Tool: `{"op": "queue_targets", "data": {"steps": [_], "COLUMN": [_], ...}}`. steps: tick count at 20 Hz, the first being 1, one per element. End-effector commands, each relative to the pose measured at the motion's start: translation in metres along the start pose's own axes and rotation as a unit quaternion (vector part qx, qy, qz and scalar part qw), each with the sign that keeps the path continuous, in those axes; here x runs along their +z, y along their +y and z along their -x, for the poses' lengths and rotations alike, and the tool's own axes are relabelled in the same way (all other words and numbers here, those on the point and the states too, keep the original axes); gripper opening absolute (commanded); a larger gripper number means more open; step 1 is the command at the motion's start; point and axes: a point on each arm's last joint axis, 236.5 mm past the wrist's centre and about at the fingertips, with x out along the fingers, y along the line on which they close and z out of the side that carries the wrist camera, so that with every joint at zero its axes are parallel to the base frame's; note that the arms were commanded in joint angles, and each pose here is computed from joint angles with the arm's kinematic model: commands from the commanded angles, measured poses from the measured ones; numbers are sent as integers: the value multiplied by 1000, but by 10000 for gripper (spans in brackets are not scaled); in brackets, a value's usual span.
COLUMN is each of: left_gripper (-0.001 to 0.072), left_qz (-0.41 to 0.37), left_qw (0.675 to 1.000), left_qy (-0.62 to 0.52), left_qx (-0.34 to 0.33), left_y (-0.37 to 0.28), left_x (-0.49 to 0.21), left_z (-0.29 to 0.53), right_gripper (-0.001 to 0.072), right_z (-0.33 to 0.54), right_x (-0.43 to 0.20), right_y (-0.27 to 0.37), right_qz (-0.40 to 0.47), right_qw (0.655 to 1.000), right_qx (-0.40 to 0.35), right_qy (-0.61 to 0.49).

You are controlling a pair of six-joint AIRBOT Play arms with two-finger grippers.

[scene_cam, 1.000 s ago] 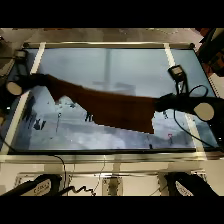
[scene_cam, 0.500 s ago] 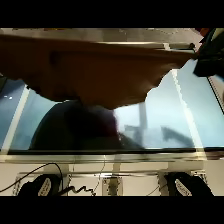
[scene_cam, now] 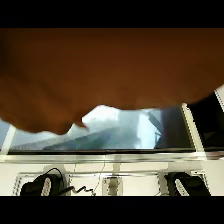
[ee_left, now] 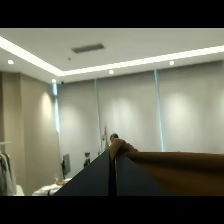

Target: Fold the clothes and pants, and hang the long-sleeved shirts on hangers.

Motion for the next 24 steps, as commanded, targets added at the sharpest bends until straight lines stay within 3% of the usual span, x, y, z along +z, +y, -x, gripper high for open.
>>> {"op": "queue_targets", "data": {"steps": [1,5,8,11,15,18,24], "left_gripper": [19,18,19,19,20,19,20], "left_qz": [41,147,196,181,167,159,158], "left_qw": [999,968,890,824,753,743,775], "left_qy": [5,201,402,517,615,632,596], "left_qx": [1,-31,-92,-146,-162,-156,-138], "left_y": [0,-32,-98,-164,-222,-237,-230], "left_x": [-7,-154,-305,-427,-562,-610,-609], "left_z": [-5,-39,-25,5,67,89,66], "right_gripper": [5,5,5,5,6,6,6], "right_z": [8,-72,-139,-176,-214,-236,-243], "right_x": [12,-68,-194,-325,-455,-507,-519], "right_y": [1,-1,0,2,2,0,-13], "right_qz": [0,-6,-13,-20,-27,-28,0], "right_qw": [1000,994,959,901,858,858,861], "right_qx": [1,6,13,19,17,13,2], "right_qy": [-21,107,282,434,513,513,509]}}
